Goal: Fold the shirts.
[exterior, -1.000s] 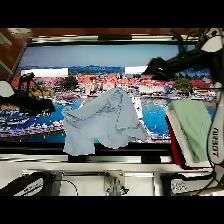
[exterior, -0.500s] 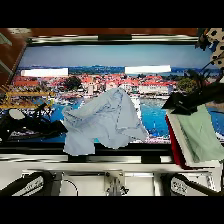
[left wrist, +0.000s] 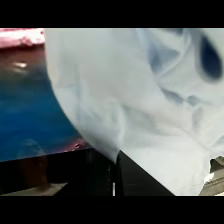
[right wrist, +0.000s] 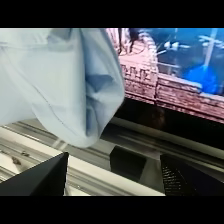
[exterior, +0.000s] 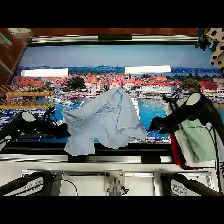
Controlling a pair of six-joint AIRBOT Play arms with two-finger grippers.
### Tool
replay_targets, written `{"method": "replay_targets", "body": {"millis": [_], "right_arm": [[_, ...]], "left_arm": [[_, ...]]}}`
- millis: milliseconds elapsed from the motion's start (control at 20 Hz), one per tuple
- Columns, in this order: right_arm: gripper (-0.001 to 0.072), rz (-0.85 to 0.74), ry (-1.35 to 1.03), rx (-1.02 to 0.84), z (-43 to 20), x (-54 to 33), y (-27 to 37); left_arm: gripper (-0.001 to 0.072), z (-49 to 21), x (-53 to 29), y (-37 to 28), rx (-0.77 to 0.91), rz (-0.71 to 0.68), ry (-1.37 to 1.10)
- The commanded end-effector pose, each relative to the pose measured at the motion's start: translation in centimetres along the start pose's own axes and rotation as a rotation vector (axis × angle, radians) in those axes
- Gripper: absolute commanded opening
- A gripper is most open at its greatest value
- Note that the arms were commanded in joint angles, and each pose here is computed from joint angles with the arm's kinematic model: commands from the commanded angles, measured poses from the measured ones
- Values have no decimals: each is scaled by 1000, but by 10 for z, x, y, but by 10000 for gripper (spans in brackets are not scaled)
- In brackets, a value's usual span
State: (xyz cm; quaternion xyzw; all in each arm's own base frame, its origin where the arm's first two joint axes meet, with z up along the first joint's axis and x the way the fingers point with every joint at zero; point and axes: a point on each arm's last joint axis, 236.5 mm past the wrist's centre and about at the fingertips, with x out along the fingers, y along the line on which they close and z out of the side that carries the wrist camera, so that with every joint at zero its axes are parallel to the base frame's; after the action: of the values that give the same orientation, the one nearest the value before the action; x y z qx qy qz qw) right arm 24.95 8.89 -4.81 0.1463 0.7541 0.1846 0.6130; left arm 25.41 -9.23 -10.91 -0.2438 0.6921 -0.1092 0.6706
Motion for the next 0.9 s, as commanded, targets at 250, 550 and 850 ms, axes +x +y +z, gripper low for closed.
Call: {"method": "replay_targets", "body": {"millis": [250,550,850], "right_arm": [[683,12,33,-61,3,78,39],[74,52,-69,-143,32,54,74],[73,-95,-867,-537,62,-247,172]], "left_arm": [[30,34,-55,-39,142,-35,-168],[29,55,-133,-86,282,-54,-408],[29,41,-402,-221,600,-117,-1171]]}}
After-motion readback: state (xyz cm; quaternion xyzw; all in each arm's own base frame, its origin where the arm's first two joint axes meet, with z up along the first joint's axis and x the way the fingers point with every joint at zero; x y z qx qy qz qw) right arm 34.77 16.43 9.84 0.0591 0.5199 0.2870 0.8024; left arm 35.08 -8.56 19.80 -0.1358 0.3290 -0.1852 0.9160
